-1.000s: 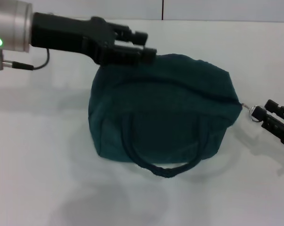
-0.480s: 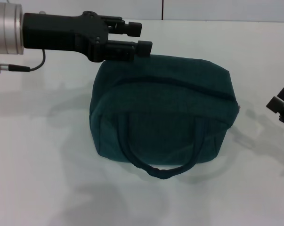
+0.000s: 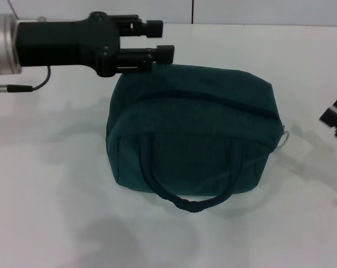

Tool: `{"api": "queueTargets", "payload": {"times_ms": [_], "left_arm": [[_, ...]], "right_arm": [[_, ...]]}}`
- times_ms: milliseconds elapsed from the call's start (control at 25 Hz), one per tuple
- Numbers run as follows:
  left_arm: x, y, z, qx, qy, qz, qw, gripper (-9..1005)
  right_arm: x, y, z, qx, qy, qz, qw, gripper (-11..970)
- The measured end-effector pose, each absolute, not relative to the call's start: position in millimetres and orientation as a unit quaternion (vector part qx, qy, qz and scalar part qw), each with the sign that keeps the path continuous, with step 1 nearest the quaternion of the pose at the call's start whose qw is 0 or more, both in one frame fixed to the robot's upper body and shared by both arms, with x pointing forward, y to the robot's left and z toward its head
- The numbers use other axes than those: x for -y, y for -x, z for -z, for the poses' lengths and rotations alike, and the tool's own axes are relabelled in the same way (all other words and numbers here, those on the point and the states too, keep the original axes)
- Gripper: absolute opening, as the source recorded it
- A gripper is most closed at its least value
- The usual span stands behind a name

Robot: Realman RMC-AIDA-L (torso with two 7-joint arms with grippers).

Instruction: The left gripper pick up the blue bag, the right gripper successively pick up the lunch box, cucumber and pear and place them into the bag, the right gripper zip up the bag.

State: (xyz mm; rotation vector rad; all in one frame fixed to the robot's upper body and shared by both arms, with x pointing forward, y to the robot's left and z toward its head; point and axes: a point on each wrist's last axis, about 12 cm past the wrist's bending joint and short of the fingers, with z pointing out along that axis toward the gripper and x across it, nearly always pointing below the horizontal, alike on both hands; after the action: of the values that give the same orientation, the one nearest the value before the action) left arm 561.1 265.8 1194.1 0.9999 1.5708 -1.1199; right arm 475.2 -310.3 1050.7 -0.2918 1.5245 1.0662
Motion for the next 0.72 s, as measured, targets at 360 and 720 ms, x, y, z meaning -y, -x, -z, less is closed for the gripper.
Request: {"api": "queueTargets", "payload": {"times_ms": [360, 720], "left_arm": [[-299, -526, -1173, -0.596, -0.389, 0.495, 0.498, 658], [-307, -507, -1153, -0.584, -0.384, 0.532, 0.478, 658]], "right_arm": [[317, -487, -1128, -0.491, 0.281, -0.550, 0.614, 876], [281, -533, -1176, -0.494, 0.428, -0.619, 0.436, 875]]}}
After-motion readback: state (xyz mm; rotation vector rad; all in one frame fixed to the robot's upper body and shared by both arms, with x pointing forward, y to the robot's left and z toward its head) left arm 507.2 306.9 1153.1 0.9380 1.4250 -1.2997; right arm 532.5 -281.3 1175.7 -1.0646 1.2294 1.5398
